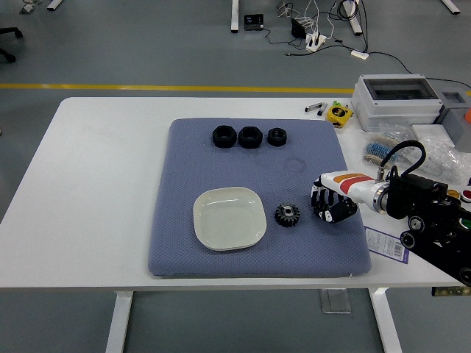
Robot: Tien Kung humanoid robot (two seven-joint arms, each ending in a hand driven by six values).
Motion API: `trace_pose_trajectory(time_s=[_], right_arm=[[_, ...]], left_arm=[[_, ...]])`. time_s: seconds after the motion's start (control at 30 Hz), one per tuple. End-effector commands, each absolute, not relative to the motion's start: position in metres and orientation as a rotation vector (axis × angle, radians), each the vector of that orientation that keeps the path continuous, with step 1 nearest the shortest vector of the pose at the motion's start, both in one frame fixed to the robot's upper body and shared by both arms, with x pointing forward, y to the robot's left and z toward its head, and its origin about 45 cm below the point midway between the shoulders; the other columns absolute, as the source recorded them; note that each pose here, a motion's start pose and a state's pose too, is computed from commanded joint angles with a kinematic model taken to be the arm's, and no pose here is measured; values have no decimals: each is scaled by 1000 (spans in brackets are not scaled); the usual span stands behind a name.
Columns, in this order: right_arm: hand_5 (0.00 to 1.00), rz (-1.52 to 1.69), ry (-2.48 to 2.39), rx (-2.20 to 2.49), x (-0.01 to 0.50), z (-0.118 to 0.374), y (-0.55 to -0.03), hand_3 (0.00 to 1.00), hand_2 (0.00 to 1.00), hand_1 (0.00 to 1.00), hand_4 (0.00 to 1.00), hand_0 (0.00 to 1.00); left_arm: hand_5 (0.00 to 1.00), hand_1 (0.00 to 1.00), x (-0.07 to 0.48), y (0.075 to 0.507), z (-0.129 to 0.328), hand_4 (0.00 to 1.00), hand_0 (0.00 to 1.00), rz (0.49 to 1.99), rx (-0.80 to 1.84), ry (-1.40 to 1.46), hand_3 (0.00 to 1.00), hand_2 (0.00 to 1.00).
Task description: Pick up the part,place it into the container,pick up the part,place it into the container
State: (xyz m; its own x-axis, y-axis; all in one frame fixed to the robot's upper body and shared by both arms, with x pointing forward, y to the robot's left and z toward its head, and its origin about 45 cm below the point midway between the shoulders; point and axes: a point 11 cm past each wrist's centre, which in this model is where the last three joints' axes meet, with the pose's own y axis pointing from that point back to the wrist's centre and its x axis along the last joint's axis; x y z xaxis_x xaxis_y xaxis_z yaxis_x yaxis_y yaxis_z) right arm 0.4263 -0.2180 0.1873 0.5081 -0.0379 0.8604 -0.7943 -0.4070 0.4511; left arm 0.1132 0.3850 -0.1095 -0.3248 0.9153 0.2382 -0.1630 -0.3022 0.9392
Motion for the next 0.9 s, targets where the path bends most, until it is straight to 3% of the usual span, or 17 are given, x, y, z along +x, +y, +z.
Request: trace_pose_trajectory(time_s=[0.07,0.4,0.67,0.83,0.87,0.9], right_arm=[[117,999,-700,1808,426,188,-217,442,452,417,539,309],[109,1027,-736,1867,421,199,-205,436,443,407,523,291],[110,1118,-789,1977,413,221,-166,435,442,405,515,277],[106,1153,-771,2054,405,220,-133,440,444,404,512,279],[100,1161,-759,2064,404,219,-127,495,462,416,575,367],[100,1167,-753,2070,404,218,-122,495,462,416,575,367]], left_arm=[[682,629,113,385,-110,614,711,1736,1085,1117,562,635],[681,633,110,385,-110,614,711,1733,1091,1119,562,634],[680,634,110,385,-110,614,711,1729,1095,1118,562,634],[679,632,111,385,-110,613,711,1730,1091,1118,562,634],[680,634,111,385,-110,613,712,1730,1091,1118,562,634],[680,634,112,385,-110,613,712,1730,1090,1117,562,634]])
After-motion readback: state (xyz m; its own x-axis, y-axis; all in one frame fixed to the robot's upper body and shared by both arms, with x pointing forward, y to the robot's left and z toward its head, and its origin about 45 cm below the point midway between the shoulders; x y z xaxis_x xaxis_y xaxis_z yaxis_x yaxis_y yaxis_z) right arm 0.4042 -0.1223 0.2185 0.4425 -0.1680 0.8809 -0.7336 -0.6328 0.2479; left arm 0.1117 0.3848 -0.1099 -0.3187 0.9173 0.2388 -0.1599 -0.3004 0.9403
